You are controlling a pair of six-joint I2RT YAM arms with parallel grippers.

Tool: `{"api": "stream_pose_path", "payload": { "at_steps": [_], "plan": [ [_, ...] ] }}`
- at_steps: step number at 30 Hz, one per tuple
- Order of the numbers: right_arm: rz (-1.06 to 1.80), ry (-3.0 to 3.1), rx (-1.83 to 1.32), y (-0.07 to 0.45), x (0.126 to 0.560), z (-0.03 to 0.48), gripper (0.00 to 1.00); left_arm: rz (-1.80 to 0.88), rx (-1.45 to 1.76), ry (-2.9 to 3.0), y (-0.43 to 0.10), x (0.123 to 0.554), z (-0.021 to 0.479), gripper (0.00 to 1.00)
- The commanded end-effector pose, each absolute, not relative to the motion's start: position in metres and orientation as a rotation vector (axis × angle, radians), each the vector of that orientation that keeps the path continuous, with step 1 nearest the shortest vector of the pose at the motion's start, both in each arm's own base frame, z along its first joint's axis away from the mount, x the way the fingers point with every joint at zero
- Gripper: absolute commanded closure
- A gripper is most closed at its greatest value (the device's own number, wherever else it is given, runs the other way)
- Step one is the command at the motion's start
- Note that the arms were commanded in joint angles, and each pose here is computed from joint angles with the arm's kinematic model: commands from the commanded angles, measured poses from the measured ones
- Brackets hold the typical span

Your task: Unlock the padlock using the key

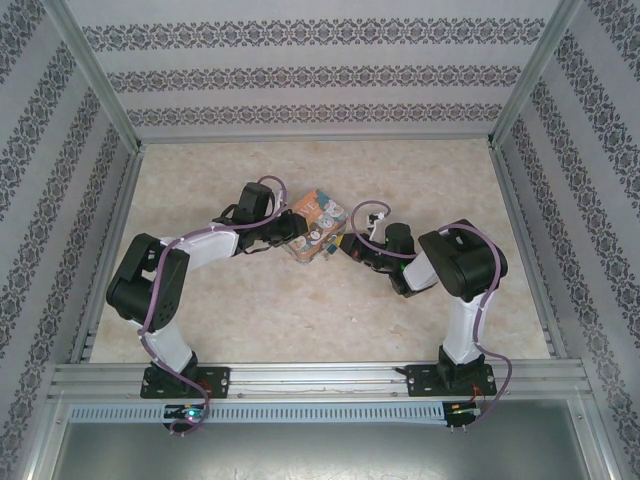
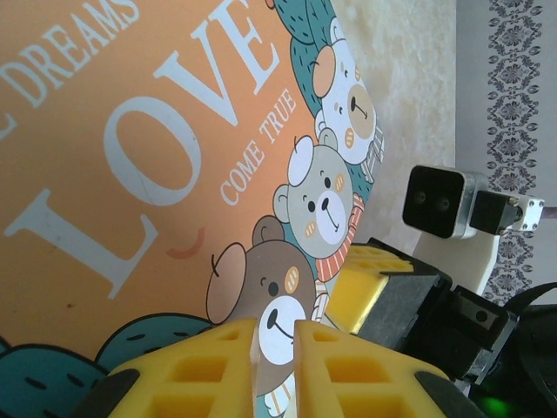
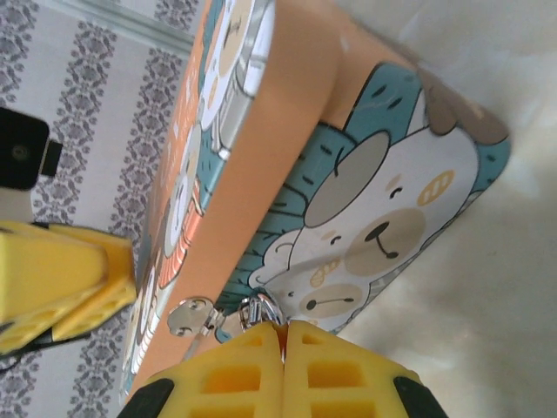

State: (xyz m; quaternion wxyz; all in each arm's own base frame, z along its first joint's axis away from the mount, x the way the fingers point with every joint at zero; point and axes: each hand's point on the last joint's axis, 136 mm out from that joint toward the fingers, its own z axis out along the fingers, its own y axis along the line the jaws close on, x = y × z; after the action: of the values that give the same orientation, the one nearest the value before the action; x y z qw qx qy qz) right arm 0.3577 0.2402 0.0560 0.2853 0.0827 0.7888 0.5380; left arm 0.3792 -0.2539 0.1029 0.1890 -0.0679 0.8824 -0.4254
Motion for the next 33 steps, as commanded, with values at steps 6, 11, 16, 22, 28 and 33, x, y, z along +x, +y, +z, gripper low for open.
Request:
{"api": "stream_pose_path", "payload": {
  "at_steps": [6,11,16,22,28,33],
  "plan": [
    [1.370,2.040,0.286,0.222,0.363,0.062,1.00,-1.173,-0.208,2.520,-0.252,0.368,0.097,0.79],
    [1.325,2.040,0.316,0.208,0.362,0.061,1.00,-1.188,-0.193,2.494,-0.254,0.369,0.109,0.76],
    [1.288,2.040,0.319,0.198,0.360,0.066,1.00,-1.182,-0.162,2.450,-0.252,0.371,0.127,0.71],
    [1.250,2.040,0.316,0.188,0.353,0.073,1.00,-1.155,-0.149,2.404,-0.243,0.372,0.141,0.64],
    [1.221,2.060,0.313,0.184,0.345,0.077,1.00,-1.087,-0.166,2.350,-0.222,0.371,0.153,0.60],
    [1.180,2.088,0.298,0.179,0.337,0.081,1.00,-0.990,-0.170,2.311,-0.199,0.367,0.164,0.54]
  ]
}}
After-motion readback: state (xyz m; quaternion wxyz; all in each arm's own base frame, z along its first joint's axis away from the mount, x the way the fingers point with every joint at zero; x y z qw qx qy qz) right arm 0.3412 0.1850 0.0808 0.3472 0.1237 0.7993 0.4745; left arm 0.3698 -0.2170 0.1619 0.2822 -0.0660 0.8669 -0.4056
